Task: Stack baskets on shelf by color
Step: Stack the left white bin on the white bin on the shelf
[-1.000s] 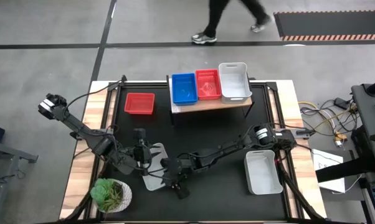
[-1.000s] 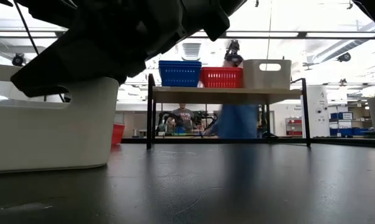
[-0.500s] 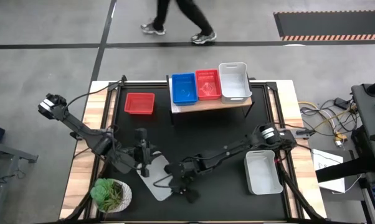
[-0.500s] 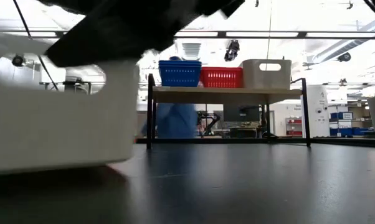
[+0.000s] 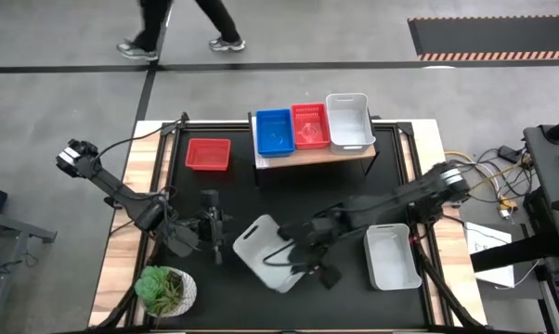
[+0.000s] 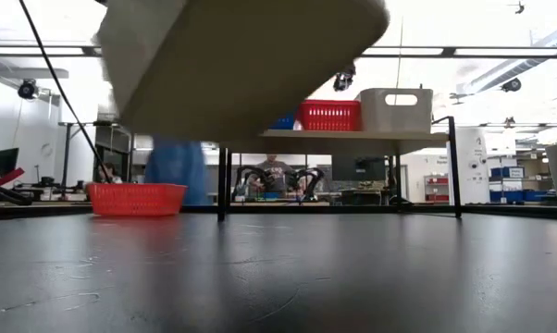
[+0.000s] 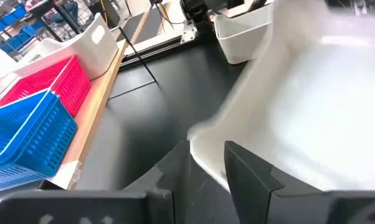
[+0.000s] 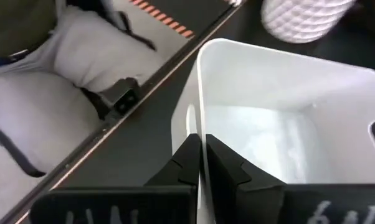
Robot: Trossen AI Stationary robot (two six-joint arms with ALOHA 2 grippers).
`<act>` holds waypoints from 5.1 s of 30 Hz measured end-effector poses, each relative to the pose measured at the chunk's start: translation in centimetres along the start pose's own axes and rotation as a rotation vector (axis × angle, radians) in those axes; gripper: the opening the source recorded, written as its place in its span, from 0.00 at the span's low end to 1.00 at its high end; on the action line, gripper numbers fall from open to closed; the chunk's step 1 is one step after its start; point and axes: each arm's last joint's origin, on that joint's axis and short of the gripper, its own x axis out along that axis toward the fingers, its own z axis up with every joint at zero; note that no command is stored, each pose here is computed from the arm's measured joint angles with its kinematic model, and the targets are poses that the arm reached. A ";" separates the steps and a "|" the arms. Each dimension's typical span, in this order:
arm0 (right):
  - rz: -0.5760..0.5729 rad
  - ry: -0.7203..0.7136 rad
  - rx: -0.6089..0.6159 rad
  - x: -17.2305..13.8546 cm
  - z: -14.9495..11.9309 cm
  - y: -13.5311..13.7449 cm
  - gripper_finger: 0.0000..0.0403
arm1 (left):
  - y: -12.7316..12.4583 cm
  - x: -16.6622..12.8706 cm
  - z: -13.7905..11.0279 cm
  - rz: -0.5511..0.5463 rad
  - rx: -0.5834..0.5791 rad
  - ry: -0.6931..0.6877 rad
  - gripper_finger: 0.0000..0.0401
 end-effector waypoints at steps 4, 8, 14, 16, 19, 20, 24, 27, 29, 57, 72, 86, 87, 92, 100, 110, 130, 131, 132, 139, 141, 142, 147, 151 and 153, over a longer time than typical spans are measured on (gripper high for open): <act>-0.107 -0.024 0.010 -4.6 0.2 1.2 0.02 | 0.0 0.0 0.0 0.000 -0.002 0.000 0.21; -0.229 -0.069 0.003 -9.3 0.0 2.6 0.02 | -0.1 0.1 0.0 0.000 -0.004 -0.001 0.21; -0.444 -0.086 0.006 -15.1 -1.0 3.9 0.02 | -0.1 0.1 0.1 -0.001 -0.016 -0.014 0.21; -0.524 -0.086 -0.012 -16.6 -1.3 4.3 0.02 | -0.1 0.1 0.1 -0.001 -0.015 -0.014 0.21; -0.606 -0.081 -0.025 -19.0 -2.0 4.6 0.02 | -0.1 0.1 0.1 -0.001 -0.010 -0.014 0.21; -0.630 -0.075 -0.021 -19.7 -2.4 4.5 0.02 | -0.1 0.1 0.1 -0.001 -0.008 -0.014 0.21; -0.711 -0.048 0.014 -22.1 -3.9 3.8 0.02 | -0.1 0.1 0.1 -0.001 -0.007 -0.014 0.21; -0.776 -0.024 0.047 -23.9 -5.0 2.8 0.02 | -0.1 0.1 0.1 -0.001 -0.007 -0.014 0.21; -0.812 -0.007 0.069 -25.0 -5.9 2.3 0.02 | -0.1 0.1 0.1 -0.001 -0.007 -0.014 0.21; -0.768 0.037 0.303 -30.6 -17.1 -5.5 0.02 | -0.2 0.2 -0.2 -0.001 0.044 -0.008 0.21; -0.756 0.089 0.350 -30.3 -17.7 -6.0 0.02 | -0.1 0.1 0.0 0.000 0.047 -0.013 0.21; -0.702 0.111 0.399 -29.9 -18.0 -5.5 0.02 | -0.1 0.1 0.0 0.000 0.047 -0.013 0.21; -0.699 0.112 0.401 -29.9 -18.0 -5.5 0.02 | -0.1 0.1 0.0 0.001 0.047 -0.013 0.21; -0.686 0.123 0.401 -29.9 -18.1 -5.3 0.02 | -0.1 0.1 0.0 0.000 0.045 -0.015 0.21; -0.676 0.125 0.385 -29.8 -18.1 -5.3 0.02 | -0.1 0.1 0.0 0.001 0.045 -0.014 0.21; -0.677 0.125 0.329 -29.9 -18.0 -5.4 0.02 | -0.1 0.1 -0.1 0.001 0.047 -0.012 0.21; -0.656 0.092 0.315 -29.8 -17.9 -5.4 0.02 | -0.1 0.1 -0.1 0.001 0.050 -0.010 0.21; -0.656 0.092 0.313 -29.8 -17.9 -5.4 0.02 | -0.1 0.1 -0.2 0.001 0.051 -0.008 0.21; -0.657 0.092 0.311 -29.9 -17.9 -5.4 0.02 | -0.1 0.1 -0.2 0.001 0.051 -0.009 0.21; -0.741 0.105 0.300 -30.3 -17.6 -5.8 0.02 | -0.1 0.1 -0.2 0.001 0.056 -0.009 0.21; -0.769 0.114 0.297 -30.7 -17.2 -5.8 0.02 | -0.2 0.1 -0.2 0.001 0.068 -0.009 0.21; -0.782 0.109 0.289 -31.0 -17.0 -5.7 0.02 | -0.1 0.1 -0.1 0.001 0.067 -0.010 0.21; -0.802 0.077 0.265 -32.1 -15.8 -5.1 0.02 | -0.2 0.1 -0.1 0.002 0.066 -0.011 0.21; -0.762 0.078 0.288 -31.9 -16.0 -4.9 0.02 | -0.1 0.1 -0.1 0.003 0.075 -0.011 0.21; -0.740 0.089 0.309 -31.6 -16.4 -4.9 0.02 | -0.1 0.1 -0.1 0.003 0.075 -0.011 0.21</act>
